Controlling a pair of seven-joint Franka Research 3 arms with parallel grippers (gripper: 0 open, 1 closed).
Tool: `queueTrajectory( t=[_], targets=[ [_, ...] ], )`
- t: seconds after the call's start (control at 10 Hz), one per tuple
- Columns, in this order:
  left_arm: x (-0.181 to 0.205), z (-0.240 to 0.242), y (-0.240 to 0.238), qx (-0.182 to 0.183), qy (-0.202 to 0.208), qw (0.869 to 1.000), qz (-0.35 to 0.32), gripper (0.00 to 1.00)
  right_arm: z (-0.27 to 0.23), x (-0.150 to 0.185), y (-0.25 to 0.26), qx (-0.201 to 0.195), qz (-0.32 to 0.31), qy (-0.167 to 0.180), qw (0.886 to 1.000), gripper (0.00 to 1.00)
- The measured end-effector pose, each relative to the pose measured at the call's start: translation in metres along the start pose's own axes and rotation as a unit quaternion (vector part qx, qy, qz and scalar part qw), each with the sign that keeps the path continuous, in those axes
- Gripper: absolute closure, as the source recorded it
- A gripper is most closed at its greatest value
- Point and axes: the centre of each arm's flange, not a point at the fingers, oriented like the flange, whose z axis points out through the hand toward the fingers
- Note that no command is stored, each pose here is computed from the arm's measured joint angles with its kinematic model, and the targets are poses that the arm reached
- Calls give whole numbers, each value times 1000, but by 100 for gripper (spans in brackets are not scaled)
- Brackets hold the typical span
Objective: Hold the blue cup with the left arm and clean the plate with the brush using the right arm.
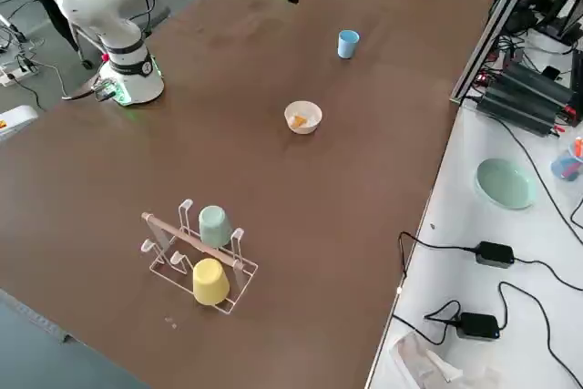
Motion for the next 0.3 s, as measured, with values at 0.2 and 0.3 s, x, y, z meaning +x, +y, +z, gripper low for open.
queueTrajectory(
  t=[0.2, 0.3],
  targets=[
    [-3, 3, 1, -4, -14, 1000, 0, 0, 0, 0, -1, 0, -1, 2, 1000, 0],
    [-3, 4, 0, -4, -15, 1000, -1, 0, -1, 1, -1, 0, -1, 4, 1000, 0]
  ],
)
